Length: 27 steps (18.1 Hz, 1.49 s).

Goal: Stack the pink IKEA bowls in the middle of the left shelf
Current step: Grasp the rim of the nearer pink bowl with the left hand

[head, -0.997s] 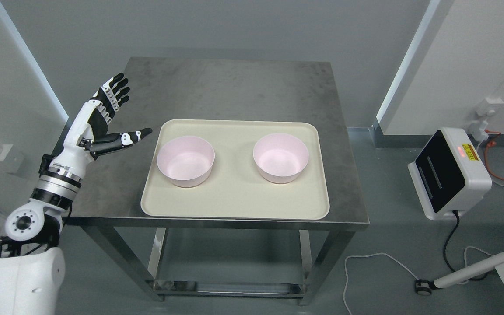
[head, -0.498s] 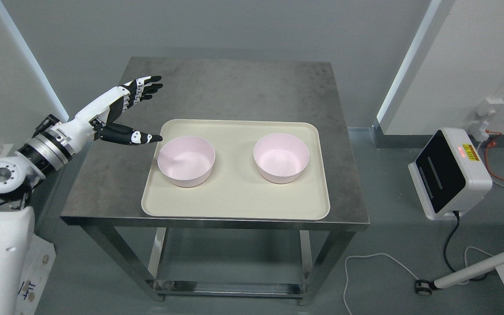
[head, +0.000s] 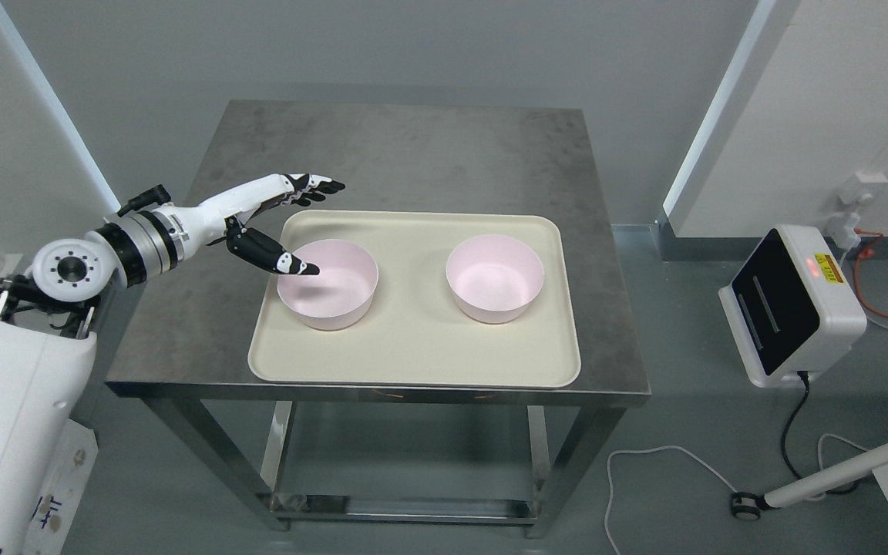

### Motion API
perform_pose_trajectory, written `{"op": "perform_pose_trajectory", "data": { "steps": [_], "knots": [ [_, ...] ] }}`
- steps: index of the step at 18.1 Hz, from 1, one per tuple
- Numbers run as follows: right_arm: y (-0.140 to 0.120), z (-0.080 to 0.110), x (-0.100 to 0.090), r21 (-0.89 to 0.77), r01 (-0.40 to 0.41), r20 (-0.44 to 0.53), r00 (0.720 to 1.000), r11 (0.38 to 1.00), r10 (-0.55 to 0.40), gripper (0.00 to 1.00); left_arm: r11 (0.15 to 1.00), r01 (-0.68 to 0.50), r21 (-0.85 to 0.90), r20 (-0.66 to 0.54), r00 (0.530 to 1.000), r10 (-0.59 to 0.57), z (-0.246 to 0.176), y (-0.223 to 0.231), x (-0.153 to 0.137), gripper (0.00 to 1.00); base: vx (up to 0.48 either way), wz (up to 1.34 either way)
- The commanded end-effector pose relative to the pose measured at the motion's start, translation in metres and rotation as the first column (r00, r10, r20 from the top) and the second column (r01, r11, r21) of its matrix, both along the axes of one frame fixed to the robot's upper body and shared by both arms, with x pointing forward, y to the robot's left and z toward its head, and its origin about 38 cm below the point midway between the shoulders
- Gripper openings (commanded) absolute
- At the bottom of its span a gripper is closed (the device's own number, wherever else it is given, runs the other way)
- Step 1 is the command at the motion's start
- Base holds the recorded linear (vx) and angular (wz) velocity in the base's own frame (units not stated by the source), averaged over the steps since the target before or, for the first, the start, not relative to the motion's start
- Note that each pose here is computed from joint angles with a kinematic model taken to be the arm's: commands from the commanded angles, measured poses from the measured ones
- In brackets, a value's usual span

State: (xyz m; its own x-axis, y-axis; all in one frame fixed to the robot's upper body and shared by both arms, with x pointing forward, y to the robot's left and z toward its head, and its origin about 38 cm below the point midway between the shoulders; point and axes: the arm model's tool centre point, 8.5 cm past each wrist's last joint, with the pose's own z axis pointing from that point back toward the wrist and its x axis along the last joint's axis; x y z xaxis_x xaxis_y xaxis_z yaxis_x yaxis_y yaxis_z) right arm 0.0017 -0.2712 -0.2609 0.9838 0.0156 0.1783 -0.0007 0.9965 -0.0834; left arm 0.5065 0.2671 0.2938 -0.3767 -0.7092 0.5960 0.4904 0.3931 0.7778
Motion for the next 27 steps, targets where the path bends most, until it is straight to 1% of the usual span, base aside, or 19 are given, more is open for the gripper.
{"op": "perform_pose_trajectory", "data": {
  "steps": [1,8,9,10,12,13,16,18,20,23,27],
  "knots": [
    [-0.012,0.001,0.000,-0.019,0.002,0.000,1.000,1.000,-0.002,1.00,0.977,0.077,0.197,-0.063,0.996,-0.066,-0.039,-0.050,0.003,0.80,0.000,0.00],
    [-0.011,0.001,0.000,-0.019,0.001,0.001,1.000,1.000,-0.001,1.00,0.972,0.056,0.228,-0.022,0.998,-0.053,-0.028,-0.062,0.016,0.60,0.000,0.00],
    [-0.011,0.001,0.000,-0.019,0.001,0.000,1.000,1.000,-0.001,1.00,0.974,0.060,0.219,-0.010,0.998,-0.059,-0.024,-0.068,0.017,0.54,0.000,0.00],
    [-0.012,0.001,0.000,-0.019,0.002,0.000,1.000,1.000,-0.002,1.00,0.974,0.064,0.217,-0.003,0.998,-0.065,-0.021,-0.072,0.018,0.51,0.000,0.00],
    [-0.011,0.001,0.000,-0.019,0.001,0.000,1.000,1.000,-0.001,1.00,0.961,0.081,0.266,0.031,0.995,-0.092,-0.017,-0.075,0.020,0.47,0.000,0.00],
    [-0.011,0.001,0.000,-0.019,0.001,0.000,1.000,1.000,-0.001,1.00,0.948,0.086,0.306,0.050,0.993,-0.106,-0.019,-0.076,0.022,0.44,0.000,0.00],
    [-0.011,0.001,0.000,-0.019,0.001,0.000,1.000,1.000,-0.001,1.00,0.931,0.125,0.343,0.065,0.986,-0.156,-0.028,-0.081,0.024,0.34,0.000,0.00],
    [-0.011,0.001,0.000,-0.019,0.001,0.000,1.000,1.000,-0.001,1.00,0.923,0.141,0.357,0.064,0.983,-0.174,-0.032,-0.081,0.023,0.31,0.000,0.00],
    [-0.011,0.001,0.000,-0.019,0.001,0.000,1.000,1.000,-0.001,1.00,0.917,0.130,0.377,0.063,0.984,-0.165,-0.036,-0.076,0.025,0.27,0.000,0.00],
    [-0.011,0.001,0.000,-0.019,0.001,0.000,1.000,1.000,-0.001,1.00,0.924,0.130,0.359,0.083,0.982,-0.170,-0.031,-0.072,0.027,0.14,0.000,0.00],
    [-0.011,0.001,0.000,-0.019,0.001,0.000,1.000,1.000,-0.001,1.00,0.939,0.126,0.319,0.106,0.980,-0.167,-0.024,-0.075,0.028,0.03,0.000,0.00]
  ]
}}
